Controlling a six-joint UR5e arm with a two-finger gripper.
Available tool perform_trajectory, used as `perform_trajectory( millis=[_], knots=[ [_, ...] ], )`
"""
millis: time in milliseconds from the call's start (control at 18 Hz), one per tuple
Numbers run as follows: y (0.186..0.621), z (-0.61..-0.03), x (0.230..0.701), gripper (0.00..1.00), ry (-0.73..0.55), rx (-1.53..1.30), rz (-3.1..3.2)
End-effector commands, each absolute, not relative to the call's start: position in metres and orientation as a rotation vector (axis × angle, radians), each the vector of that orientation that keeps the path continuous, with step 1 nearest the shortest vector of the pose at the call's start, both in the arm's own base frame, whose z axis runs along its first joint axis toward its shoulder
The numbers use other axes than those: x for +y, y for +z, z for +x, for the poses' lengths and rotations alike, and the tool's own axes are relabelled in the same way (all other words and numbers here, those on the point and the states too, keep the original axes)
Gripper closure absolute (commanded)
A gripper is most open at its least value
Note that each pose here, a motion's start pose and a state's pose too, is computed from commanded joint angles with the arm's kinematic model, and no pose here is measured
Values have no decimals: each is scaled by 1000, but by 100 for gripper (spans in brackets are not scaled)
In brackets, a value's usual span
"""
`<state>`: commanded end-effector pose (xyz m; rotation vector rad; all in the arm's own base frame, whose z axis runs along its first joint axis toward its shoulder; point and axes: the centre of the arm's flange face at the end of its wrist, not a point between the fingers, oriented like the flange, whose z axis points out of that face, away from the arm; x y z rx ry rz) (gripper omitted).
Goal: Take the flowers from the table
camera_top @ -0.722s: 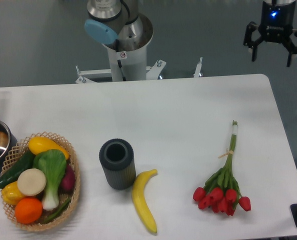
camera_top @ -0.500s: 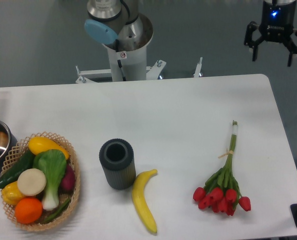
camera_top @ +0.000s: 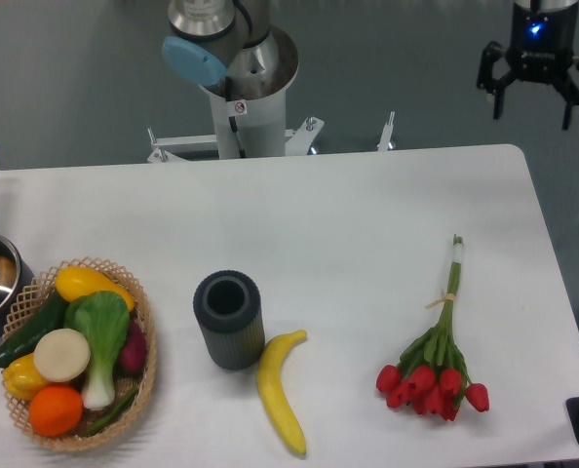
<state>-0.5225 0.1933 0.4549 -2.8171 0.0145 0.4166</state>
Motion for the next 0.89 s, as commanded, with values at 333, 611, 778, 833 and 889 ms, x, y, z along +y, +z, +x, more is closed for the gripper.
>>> perform_trajectory(
  millis=[333,611,778,833,889],
  knots=[
    [444,-522,221,0,399,-114,-2785],
    [431,-523,235,0,334,-209,-2745],
    [416,-527,247,0,299,-218,-2701],
    [409,-527,255,0,299,-189,-2703],
    [400,-527,262,0,285,-174,-2706]
  ],
)
